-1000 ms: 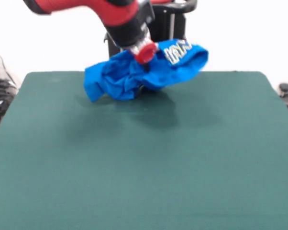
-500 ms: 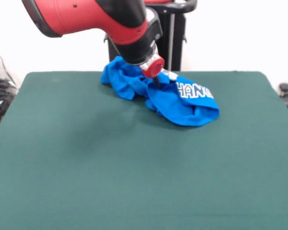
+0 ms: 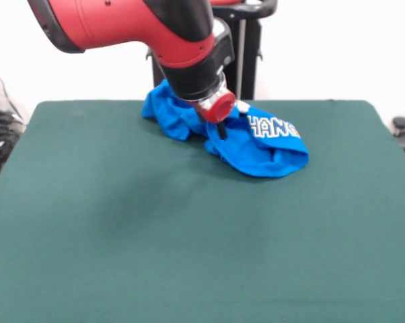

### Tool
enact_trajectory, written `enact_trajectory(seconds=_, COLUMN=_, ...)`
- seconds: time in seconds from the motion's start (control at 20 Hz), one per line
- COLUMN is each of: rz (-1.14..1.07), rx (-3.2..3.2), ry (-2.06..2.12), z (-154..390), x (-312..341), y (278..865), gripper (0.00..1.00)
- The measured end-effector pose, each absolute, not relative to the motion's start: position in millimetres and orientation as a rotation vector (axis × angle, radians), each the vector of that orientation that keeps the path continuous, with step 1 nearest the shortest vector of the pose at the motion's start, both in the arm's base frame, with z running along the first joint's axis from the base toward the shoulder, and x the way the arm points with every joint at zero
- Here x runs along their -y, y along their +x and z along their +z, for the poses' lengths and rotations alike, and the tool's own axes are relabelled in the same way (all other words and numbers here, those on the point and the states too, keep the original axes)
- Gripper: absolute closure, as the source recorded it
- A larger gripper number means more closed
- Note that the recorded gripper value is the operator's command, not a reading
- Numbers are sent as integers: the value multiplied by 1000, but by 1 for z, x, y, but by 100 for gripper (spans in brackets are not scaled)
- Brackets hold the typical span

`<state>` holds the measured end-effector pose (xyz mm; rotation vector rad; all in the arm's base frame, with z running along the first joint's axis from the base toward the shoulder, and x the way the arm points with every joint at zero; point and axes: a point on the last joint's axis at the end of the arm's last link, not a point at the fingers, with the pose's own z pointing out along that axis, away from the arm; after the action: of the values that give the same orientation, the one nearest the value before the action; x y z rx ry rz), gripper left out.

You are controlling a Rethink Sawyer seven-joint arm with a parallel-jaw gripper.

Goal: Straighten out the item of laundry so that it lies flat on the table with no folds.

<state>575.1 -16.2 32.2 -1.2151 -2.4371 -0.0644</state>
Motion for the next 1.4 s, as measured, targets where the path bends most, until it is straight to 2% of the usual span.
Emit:
enact_trajectory(seconds=0.7, rz=-46, rx=2470, ry=-1211, z=47, x=15, y=578, gripper=0)
enact_trajectory(seconds=1.05, rz=-12, rx=2466, ry=-1173, z=59, x=9, y=553, gripper=0)
enact_trajectory(seconds=1.4, rz=-8, rx=2472, ry=-1136, z=38, x=3, y=530, gripper=0)
